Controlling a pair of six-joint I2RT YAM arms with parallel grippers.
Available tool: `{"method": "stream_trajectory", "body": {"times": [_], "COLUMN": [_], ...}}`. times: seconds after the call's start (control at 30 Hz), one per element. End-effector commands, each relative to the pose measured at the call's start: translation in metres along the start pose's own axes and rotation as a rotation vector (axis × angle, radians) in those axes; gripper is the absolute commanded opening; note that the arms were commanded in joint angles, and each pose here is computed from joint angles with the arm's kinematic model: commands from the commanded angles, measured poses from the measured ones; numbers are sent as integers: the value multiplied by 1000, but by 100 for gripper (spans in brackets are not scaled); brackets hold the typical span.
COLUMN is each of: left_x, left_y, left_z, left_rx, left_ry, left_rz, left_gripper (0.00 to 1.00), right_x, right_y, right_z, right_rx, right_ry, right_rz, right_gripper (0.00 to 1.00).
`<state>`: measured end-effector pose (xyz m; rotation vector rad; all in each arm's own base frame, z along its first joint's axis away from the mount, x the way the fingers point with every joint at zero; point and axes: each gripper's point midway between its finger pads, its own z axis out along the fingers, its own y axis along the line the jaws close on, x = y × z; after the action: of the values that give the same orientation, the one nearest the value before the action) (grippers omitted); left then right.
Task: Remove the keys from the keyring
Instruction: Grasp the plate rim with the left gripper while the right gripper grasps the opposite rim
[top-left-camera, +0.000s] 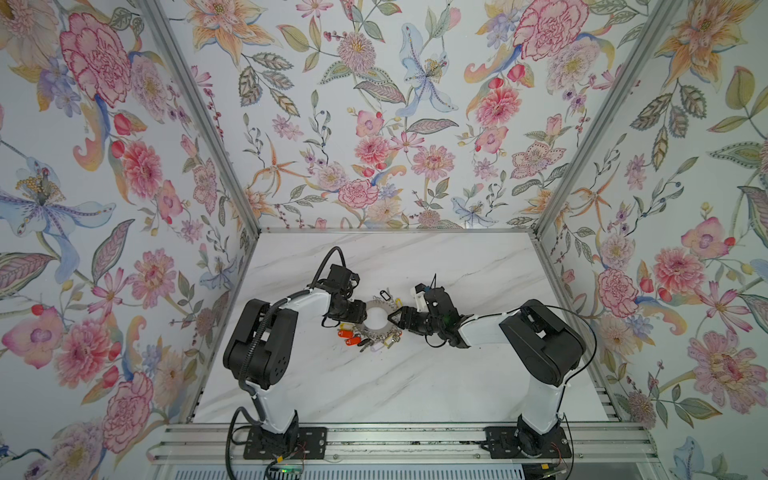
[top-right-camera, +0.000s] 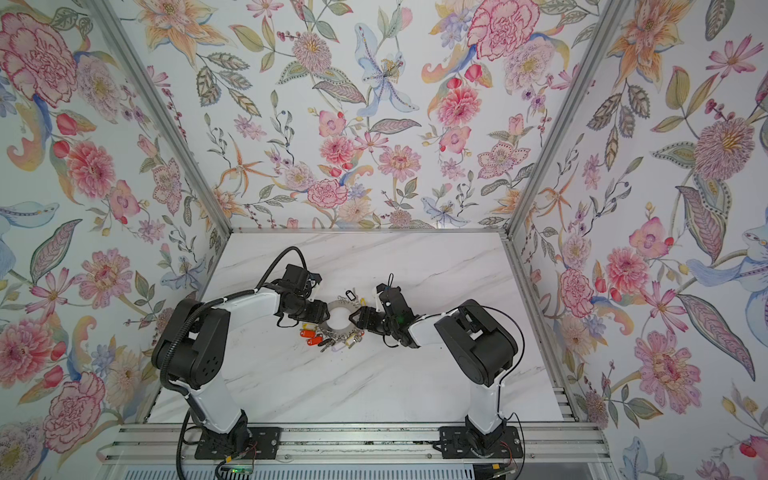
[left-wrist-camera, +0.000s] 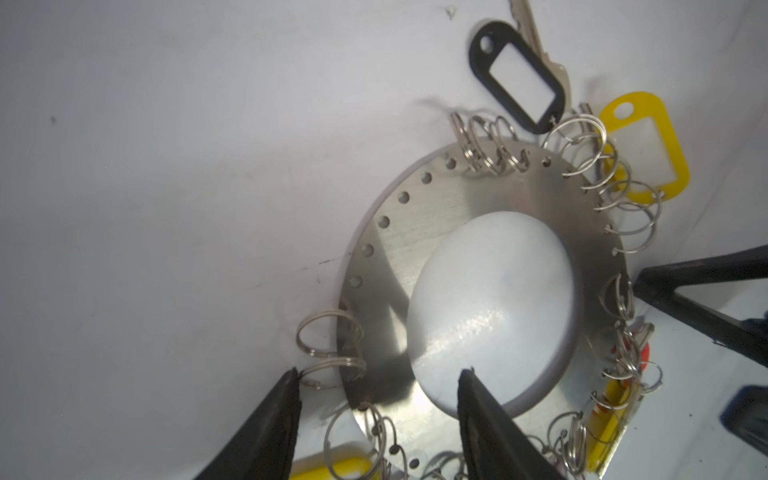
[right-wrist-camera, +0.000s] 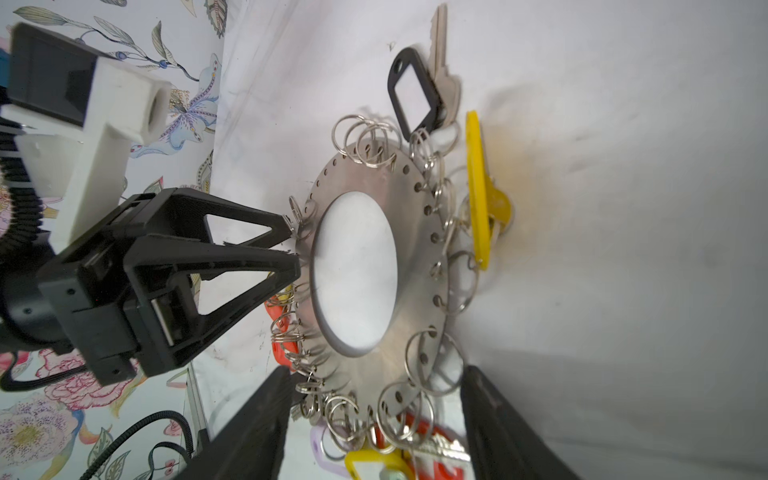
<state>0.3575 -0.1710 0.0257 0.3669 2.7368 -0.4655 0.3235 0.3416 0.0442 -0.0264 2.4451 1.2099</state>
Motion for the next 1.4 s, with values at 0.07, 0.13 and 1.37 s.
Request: {"method": "stream_trajectory", "body": {"times": [0.07,0.13,1.37], "left_x": [14,15,20], "left_y": [0,1,-14], "left_z": [6,7,5], "left_rx": [26,23,94], "left_ry": [29,34,26], "left_rz": [-31,-32,-61], "left_gripper": [62,62,61], "right_x": [-1,-4,-19], "right_y": [-7,-10,52], "right_z": [9,9,22], "right_rx": [44,67,-245], "right_ry": [6,1,15], "right_rz": [-4,-17,81], "right_gripper": [65,65,32]}}
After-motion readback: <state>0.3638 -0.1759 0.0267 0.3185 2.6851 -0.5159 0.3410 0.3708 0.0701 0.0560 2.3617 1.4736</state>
